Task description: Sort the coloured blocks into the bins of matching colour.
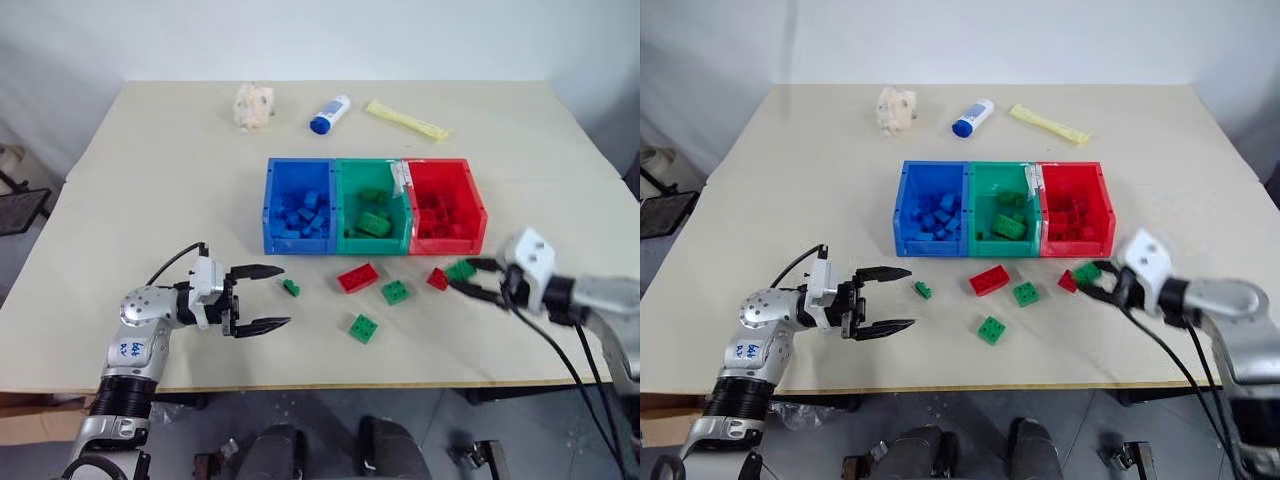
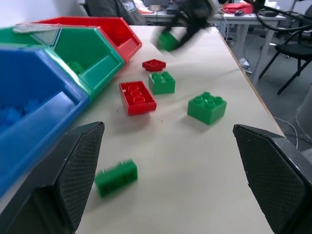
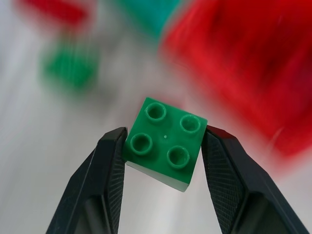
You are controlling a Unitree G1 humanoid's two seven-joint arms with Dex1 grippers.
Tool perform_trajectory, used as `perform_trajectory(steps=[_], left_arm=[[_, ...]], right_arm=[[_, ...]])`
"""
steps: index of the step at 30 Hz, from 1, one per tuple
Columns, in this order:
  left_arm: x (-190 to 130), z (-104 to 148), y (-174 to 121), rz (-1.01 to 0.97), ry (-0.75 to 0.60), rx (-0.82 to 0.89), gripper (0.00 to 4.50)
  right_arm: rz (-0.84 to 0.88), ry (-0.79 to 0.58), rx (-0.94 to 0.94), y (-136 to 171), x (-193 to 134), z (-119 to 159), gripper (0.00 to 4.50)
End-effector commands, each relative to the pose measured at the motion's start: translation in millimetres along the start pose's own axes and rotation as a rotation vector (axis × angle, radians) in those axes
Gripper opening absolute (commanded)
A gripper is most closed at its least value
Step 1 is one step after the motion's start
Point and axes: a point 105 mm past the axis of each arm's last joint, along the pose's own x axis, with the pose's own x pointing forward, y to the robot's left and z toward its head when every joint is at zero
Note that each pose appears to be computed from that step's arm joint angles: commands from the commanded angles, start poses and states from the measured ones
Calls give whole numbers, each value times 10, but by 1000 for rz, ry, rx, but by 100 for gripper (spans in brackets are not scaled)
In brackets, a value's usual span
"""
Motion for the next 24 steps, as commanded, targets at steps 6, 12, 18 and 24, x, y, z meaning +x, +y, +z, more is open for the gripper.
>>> perform_trajectory(steps=[6,12,18,24], left_arm=[[31,19,99,23,14,6,450],[66,28,148,37,29,38,450],[59,24,207,46,42,49,450],[54,37,246,51,26,54,450]], right_arm=[[-8,-173,-52,-173,758,465,194],[-22,-214,-69,-261,1024,553,320],[13,-244,-90,-226,959,647,445],[82,-264,-132,-114,622,680,445]])
